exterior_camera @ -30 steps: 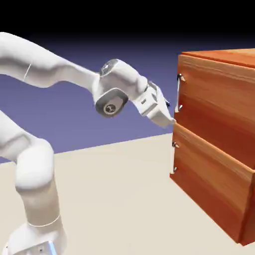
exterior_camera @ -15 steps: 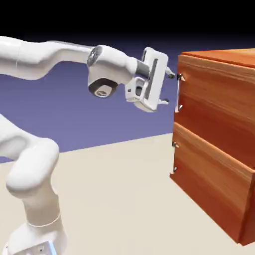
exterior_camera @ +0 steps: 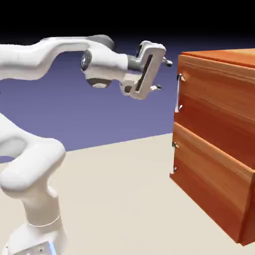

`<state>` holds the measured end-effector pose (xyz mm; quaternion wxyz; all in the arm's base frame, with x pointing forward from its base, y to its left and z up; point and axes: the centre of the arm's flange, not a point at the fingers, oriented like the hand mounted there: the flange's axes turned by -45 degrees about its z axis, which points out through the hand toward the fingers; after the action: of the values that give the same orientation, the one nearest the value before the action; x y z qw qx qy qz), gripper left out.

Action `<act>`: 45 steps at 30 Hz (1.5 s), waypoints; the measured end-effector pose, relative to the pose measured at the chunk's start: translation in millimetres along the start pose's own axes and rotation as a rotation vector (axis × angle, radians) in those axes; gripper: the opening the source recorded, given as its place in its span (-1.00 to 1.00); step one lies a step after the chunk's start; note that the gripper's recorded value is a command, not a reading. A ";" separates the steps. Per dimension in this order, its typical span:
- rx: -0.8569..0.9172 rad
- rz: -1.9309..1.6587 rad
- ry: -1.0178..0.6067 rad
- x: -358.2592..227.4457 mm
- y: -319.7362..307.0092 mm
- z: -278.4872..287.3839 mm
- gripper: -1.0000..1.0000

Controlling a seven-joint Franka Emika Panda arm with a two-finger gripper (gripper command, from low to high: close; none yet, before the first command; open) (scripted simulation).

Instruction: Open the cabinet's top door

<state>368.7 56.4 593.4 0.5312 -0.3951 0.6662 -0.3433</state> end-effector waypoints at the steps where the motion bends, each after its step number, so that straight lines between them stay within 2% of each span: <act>1: 0.010 0.045 -0.006 -3.1 3.2 1.7 0.00; 12: 0.084 0.535 -0.088 -30.4 52.2 34.4 0.00; 24: 0.114 1.073 -0.174 -35.9 129.9 95.6 0.00; 30: 0.115 1.105 -0.178 -39.2 127.6 141.5 0.00; 31: 0.115 1.105 -0.178 -39.4 126.1 148.8 -1.00; 45: -0.062 1.082 -0.286 0.0 123.5 73.7 -1.00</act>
<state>420.8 109.5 470.3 0.7049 -0.0550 0.7050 0.0552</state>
